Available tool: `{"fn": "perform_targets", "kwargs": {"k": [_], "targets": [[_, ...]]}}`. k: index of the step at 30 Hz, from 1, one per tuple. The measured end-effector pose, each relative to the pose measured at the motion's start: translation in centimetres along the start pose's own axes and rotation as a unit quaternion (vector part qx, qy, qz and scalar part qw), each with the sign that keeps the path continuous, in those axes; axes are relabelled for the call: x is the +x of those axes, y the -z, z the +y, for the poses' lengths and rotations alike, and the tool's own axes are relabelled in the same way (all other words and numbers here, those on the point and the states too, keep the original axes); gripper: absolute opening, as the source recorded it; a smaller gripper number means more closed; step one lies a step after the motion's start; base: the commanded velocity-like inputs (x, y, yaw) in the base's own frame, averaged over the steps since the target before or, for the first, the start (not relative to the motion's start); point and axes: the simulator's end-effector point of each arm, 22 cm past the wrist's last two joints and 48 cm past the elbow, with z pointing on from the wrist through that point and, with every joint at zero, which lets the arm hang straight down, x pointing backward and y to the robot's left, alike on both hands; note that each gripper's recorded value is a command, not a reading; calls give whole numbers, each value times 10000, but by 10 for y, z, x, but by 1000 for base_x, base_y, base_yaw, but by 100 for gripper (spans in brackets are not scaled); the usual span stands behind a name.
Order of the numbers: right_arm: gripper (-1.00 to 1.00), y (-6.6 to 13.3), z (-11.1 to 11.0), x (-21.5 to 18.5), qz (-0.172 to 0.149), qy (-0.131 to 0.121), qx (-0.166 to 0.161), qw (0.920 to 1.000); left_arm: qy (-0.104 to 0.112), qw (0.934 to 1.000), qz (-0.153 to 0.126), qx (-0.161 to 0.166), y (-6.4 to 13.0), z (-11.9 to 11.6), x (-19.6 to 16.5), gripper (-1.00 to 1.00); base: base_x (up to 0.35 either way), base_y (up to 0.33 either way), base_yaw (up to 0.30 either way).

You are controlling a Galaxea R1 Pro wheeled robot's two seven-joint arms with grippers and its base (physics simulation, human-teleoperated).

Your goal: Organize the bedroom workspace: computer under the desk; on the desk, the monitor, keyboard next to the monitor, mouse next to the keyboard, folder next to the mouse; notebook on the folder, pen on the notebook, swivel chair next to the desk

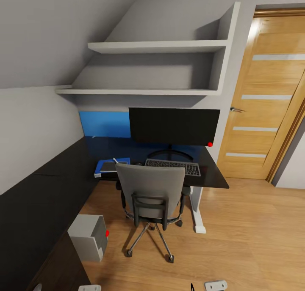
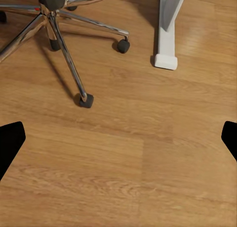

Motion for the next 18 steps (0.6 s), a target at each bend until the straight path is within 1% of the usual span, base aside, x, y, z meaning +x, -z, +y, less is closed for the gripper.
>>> {"fn": "perform_targets", "kwargs": {"k": [9,14,18], "targets": [[100,0,0,0,-1,0,0,10000,-8,10000,-4,7,0,-1,0,100,0,0,0],[100,0,0,0,0,0,0,10000,1,10000,4,-17,0,3,0,100,0,0,0],[100,0,0,0,0,0,0,10000,-28,9999,99,-17,1,3,10,100,0,0,0]]}}
